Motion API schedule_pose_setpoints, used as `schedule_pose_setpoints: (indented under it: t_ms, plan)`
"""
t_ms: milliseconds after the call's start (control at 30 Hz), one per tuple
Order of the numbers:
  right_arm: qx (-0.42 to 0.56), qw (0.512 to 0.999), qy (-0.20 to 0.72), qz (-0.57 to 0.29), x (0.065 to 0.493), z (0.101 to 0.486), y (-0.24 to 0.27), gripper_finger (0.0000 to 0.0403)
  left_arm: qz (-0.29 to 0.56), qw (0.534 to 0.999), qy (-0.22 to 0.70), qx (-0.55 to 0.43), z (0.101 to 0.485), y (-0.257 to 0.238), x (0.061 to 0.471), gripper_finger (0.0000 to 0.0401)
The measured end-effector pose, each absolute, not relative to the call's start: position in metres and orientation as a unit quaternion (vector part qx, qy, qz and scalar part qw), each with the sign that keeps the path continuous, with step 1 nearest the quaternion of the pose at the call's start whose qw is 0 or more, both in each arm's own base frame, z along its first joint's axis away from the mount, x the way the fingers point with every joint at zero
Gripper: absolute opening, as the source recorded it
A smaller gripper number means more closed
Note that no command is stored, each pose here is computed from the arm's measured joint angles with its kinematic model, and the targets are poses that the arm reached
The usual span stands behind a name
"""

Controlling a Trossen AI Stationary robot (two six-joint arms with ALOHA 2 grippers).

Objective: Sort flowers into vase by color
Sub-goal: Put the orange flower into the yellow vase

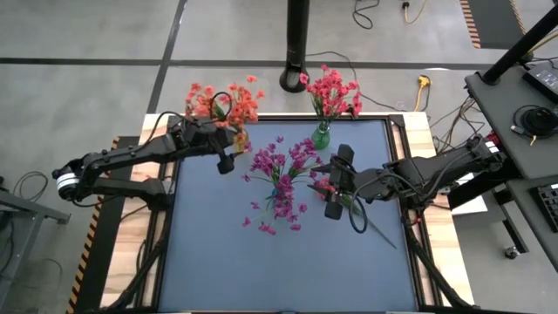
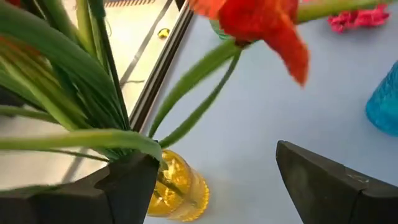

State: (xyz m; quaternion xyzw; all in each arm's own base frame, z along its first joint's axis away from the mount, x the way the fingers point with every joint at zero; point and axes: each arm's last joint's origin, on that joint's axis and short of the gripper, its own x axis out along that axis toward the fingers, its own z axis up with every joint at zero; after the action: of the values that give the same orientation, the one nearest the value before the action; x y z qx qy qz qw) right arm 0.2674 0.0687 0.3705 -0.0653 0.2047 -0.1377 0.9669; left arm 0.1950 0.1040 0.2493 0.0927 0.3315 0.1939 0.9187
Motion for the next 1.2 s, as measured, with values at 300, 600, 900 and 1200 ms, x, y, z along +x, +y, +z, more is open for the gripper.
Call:
schedule_pose_setpoints:
  t_ms: [300, 600, 900, 1200]
  plan:
    - [-0.063, 0.968, 0.200, -0.138, 0.268, 0.371, 0.069, 0.0203, 0.170, 0.909, 0.355, 0.139, 0.248, 0.102, 0.194, 0.0304]
    - [-0.058, 0.968, 0.199, -0.139, 0.268, 0.371, 0.069, 0.0203, 0.212, 0.886, 0.394, 0.123, 0.260, 0.103, 0.190, 0.0304]
    - [-0.054, 0.969, 0.199, -0.140, 0.268, 0.371, 0.069, 0.0203, 0.218, 0.885, 0.396, 0.111, 0.269, 0.100, 0.191, 0.0304]
    - [-0.053, 0.969, 0.199, -0.140, 0.268, 0.371, 0.069, 0.0203, 0.195, 0.882, 0.421, 0.084, 0.277, 0.094, 0.188, 0.0304]
